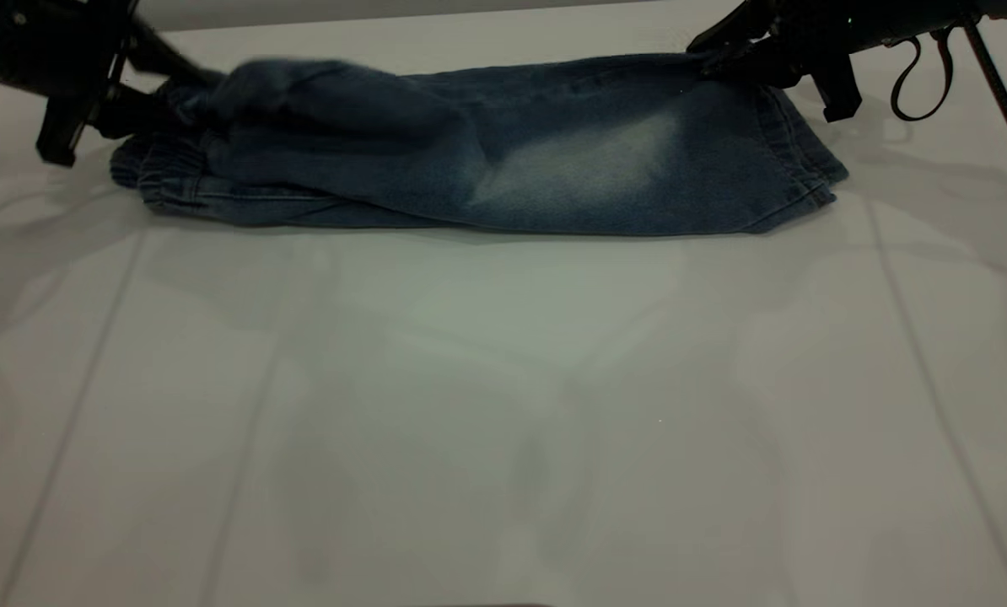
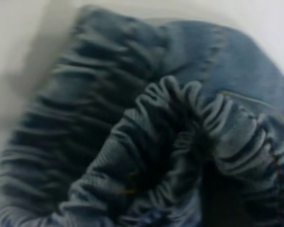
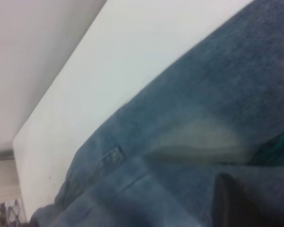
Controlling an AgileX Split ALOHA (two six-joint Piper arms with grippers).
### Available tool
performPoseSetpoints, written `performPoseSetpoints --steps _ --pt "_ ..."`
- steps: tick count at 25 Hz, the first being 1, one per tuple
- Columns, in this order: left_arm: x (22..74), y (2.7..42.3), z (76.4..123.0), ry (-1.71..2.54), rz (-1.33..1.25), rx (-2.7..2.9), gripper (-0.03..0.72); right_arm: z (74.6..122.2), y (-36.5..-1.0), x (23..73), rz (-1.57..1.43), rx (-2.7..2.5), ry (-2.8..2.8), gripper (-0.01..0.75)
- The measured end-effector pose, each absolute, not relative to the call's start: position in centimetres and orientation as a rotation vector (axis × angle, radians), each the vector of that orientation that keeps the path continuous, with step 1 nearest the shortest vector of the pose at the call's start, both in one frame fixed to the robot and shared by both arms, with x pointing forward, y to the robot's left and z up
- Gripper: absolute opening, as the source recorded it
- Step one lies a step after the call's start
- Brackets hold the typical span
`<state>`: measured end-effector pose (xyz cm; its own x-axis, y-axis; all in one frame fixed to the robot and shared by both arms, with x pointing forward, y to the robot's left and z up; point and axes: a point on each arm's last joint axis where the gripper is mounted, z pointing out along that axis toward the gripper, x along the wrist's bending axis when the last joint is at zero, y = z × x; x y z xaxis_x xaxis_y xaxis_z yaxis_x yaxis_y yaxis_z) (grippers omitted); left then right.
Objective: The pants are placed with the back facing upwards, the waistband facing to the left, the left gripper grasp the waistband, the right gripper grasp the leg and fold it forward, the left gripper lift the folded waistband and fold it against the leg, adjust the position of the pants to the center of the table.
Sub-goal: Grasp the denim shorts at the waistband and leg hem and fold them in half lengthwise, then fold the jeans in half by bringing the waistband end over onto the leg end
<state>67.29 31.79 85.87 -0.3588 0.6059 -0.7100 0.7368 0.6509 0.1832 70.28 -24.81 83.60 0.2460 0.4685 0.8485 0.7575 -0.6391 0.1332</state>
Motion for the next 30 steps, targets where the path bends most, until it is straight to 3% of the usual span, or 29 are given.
performPoseSetpoints --steps 3,5,10,21,30 --pt "67.5 31.3 86.4 2.011 -0.259 1.027 0.497 84.2 -24.7 70.4 -1.39 -2.143 -1.171 0.286" --pt "67.5 31.1 86.7 1.973 -0.288 1.02 0.562 85.0 -24.6 70.8 -1.444 -2.065 -1.211 0.372" --pt "67.4 30.9 87.1 1.88 -0.29 1.088 0.591 87.3 -24.5 71.4 -1.562 -1.87 -1.264 0.506" --pt "66.0 32.8 90.8 1.934 -0.017 1.454 0.583 88.0 -23.2 70.4 -1.512 -1.719 -1.403 0.527" --pt "65.8 33.3 86.8 2.103 -0.092 1.408 0.583 88.0 -23.2 70.4 -1.511 -1.72 -1.405 0.527"
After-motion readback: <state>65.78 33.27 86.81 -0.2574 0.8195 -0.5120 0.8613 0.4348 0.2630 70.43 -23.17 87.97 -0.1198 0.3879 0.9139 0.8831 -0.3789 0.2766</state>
